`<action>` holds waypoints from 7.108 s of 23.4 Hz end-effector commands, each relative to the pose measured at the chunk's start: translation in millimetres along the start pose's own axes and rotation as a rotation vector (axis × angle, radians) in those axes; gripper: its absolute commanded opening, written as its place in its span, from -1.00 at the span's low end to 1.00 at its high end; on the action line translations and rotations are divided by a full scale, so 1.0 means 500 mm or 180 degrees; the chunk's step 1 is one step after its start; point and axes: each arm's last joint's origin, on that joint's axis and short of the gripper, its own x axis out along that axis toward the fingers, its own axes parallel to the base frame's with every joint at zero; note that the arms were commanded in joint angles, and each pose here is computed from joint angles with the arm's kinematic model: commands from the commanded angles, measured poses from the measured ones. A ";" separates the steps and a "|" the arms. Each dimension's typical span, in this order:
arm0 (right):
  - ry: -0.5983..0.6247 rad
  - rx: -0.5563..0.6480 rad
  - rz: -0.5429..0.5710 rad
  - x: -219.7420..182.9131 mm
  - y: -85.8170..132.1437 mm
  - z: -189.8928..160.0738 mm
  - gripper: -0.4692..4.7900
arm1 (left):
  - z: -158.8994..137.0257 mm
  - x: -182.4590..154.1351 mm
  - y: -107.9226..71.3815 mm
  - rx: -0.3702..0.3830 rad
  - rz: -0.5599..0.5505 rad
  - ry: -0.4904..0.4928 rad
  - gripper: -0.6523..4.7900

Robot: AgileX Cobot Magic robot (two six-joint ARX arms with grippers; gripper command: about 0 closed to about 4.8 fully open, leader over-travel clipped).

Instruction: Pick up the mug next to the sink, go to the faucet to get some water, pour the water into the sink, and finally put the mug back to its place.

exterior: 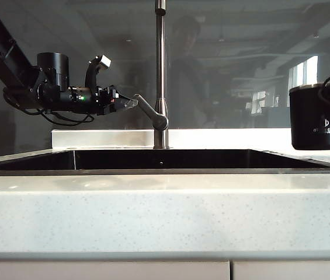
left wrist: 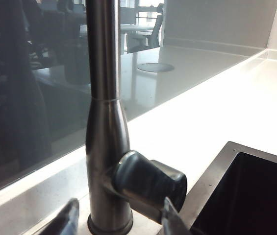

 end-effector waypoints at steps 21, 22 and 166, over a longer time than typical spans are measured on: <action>-0.0009 -0.0090 -0.0014 0.007 0.000 -0.007 -0.48 | 0.011 0.000 -0.001 0.0042 -0.0015 -0.0036 0.01; 0.0023 -0.0094 -0.0017 0.007 0.000 -0.009 -0.48 | 0.011 0.000 -0.001 0.0040 -0.0015 -0.0035 0.01; -0.0343 0.0165 0.0687 -0.389 -0.047 -0.049 -0.85 | 0.397 -0.109 -0.103 0.0177 0.1041 -0.0237 -0.78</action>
